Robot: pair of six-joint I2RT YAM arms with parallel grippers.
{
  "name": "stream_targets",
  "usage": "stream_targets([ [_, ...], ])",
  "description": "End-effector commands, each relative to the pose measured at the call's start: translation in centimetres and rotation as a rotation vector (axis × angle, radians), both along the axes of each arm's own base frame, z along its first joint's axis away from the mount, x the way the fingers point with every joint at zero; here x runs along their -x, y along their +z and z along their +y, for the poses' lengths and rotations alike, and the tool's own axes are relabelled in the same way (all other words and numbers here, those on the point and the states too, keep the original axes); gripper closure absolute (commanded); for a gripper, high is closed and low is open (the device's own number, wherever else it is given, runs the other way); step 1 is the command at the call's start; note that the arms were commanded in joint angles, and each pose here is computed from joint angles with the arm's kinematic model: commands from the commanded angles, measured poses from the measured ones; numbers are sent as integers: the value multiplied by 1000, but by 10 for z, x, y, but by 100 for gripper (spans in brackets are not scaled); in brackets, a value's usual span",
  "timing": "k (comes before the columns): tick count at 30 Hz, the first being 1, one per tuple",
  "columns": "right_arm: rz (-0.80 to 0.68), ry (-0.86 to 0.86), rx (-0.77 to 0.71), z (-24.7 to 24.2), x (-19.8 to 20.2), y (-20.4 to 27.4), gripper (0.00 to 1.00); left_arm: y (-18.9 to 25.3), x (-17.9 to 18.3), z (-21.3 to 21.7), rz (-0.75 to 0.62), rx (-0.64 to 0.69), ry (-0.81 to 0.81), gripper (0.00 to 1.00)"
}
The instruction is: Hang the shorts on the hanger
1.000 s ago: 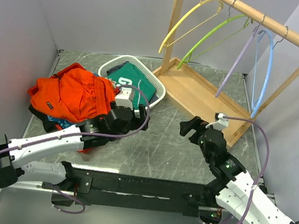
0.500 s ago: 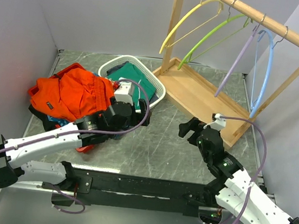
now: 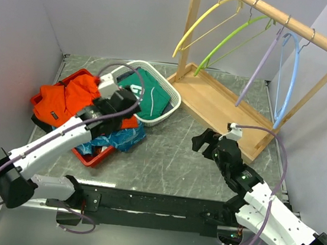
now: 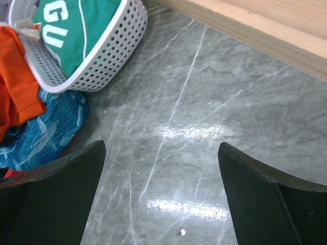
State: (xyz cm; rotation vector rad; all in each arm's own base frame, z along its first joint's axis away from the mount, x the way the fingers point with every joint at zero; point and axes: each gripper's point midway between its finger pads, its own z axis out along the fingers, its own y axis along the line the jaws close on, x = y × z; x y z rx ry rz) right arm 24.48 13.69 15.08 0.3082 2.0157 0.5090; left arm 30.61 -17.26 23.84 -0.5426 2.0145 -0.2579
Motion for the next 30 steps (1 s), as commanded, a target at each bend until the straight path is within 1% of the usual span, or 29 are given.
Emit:
stream_targets([
  [1,-26,50,-26,11,-2,4,3,-18,-6,61,92,-37,239,6],
  [2,-23,61,-27,13,-2,4,3,-21,-7,69,98,-38,288,8],
  [5,-17,77,-21,16,-2,3,4,-52,-8,86,183,-113,389,12],
  [6,-14,84,-22,18,-2,2,4,-57,-9,87,196,-127,397,16],
  [7,-17,89,-22,18,-2,3,4,-64,-10,87,214,-138,410,17],
  [8,-17,90,-23,19,-3,3,4,-79,-7,88,260,-171,436,19],
  [10,-19,99,-26,21,-3,3,4,-89,-8,91,283,-198,468,23],
  [11,-14,101,-26,22,-3,2,4,-100,-7,92,307,-219,492,25],
  [14,-13,108,-30,24,-4,3,4,-106,-8,91,320,-227,506,46],
  [15,-14,109,-30,24,-4,3,4,-103,-8,90,318,-222,502,63],
  [17,-18,109,-28,25,-5,5,4,-88,-6,92,290,-199,497,78],
  [18,-25,111,-32,25,-6,8,4,-78,-6,92,274,-189,488,93],
  [19,-33,115,-33,26,-7,11,4,-68,-5,93,255,-178,479,98],
  [21,-47,121,-38,28,-8,17,4,-35,0,95,193,-141,431,99],
  [22,-59,127,-37,29,-10,22,4,-22,-3,91,155,-102,395,99],
  [23,-59,137,-36,32,-11,23,4,1,5,95,107,-98,338,99],
  [25,-80,154,-39,37,-14,33,4,27,4,91,21,-88,245,99],
  [26,-80,168,-37,40,-15,34,5,48,12,89,-34,-35,190,98],
  [27,-87,183,-47,44,-16,37,5,60,16,87,-65,-18,154,98],
  [28,-100,200,-53,47,-17,43,5,71,19,87,-87,-35,110,98],
  [30,-109,237,-69,56,-18,49,6,106,26,78,-168,18,14,99],
])
